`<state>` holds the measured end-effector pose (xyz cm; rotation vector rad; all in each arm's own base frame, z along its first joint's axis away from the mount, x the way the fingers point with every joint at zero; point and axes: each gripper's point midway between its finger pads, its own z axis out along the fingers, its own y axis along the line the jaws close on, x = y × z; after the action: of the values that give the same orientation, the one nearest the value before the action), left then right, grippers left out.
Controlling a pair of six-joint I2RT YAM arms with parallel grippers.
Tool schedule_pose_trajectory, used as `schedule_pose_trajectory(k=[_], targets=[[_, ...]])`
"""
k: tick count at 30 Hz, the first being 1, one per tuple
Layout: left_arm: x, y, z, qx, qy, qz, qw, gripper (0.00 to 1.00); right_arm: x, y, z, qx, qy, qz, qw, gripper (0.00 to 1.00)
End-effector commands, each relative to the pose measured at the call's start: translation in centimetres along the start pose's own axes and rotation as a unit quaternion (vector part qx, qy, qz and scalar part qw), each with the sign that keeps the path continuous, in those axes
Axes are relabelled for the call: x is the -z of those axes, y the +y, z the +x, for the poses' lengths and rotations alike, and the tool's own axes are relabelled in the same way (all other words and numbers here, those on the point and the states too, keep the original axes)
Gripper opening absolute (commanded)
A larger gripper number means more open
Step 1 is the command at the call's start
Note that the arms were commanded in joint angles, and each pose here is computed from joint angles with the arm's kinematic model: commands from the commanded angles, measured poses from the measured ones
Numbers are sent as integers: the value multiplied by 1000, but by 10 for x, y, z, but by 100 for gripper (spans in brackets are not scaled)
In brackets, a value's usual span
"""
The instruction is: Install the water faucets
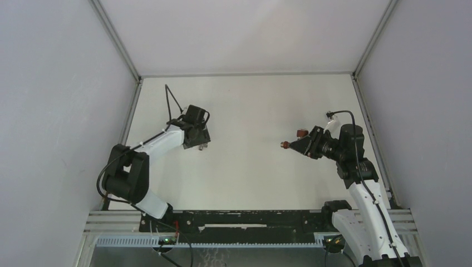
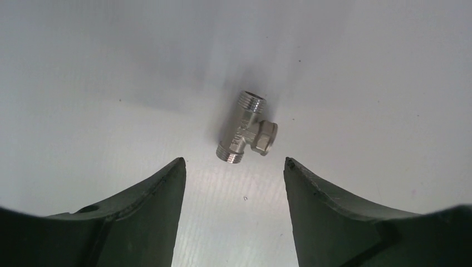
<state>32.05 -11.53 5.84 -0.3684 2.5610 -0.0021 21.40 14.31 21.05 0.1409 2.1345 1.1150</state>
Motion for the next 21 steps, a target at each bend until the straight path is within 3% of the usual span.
schedule_pose_trajectory(k=[1, 12, 21], targets=[[-7, -16, -2, -17, 37, 52, 998, 68, 7, 24, -23, 34, -35, -30, 998, 0], [-28, -15, -3, -33, 70, 48, 996, 63, 4, 25, -25, 34, -33, -36, 998, 0], [-37, -13, -6, -36, 76, 30, 996, 50, 5, 24, -24, 37, -34, -32, 998, 0]])
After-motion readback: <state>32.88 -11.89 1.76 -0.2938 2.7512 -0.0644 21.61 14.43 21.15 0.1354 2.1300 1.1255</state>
